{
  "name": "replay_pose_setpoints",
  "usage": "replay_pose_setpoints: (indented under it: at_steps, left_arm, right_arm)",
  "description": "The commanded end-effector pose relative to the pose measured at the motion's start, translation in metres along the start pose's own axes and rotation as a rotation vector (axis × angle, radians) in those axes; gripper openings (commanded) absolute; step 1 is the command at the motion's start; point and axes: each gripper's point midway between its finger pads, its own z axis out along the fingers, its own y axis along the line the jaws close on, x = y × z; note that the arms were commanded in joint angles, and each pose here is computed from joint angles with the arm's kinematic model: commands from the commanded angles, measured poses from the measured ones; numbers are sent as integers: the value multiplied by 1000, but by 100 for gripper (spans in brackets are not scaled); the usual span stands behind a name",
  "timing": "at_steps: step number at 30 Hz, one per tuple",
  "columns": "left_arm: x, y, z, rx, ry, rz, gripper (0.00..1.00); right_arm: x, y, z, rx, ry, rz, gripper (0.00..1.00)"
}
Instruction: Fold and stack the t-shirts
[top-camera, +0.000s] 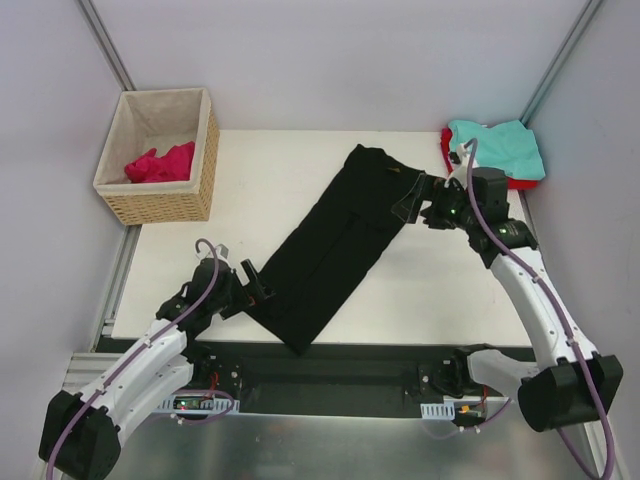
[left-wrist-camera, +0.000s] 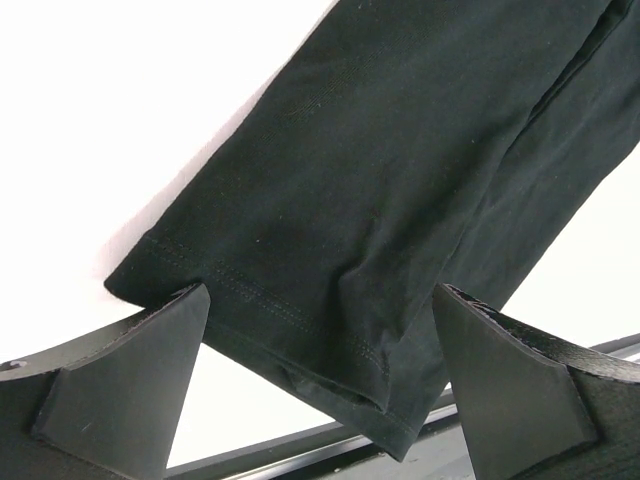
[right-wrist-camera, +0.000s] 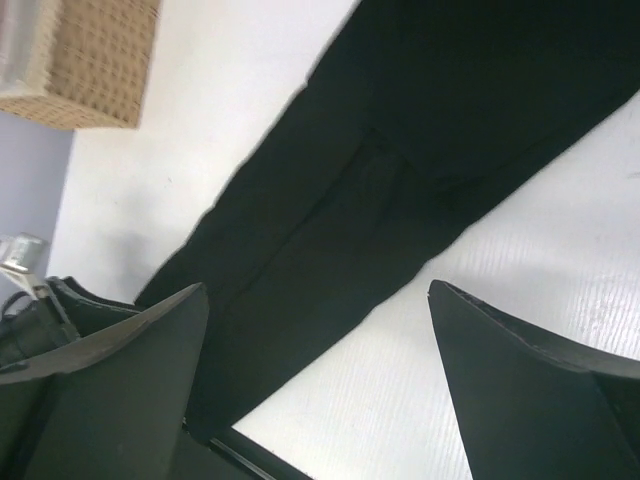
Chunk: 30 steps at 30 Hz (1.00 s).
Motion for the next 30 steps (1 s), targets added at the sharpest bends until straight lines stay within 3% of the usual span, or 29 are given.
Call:
replay_pose_setpoints:
  at_steps: [1, 5, 15, 30]
  left_arm:
    - [10, 7, -5, -26, 50, -28, 95]
    - [8, -12, -13, 49, 67, -22, 95]
    - [-5, -70, -59, 287, 50, 62, 97]
    - [-25, -75, -66, 215, 14, 116, 99]
  right_arm:
    - [24, -29, 42, 70, 67, 64, 96]
    - [16, -60, 77, 171, 75, 88, 96]
    - [-29, -80, 175, 134, 87, 200, 96]
    - [-5, -108, 263, 94, 159, 326, 96]
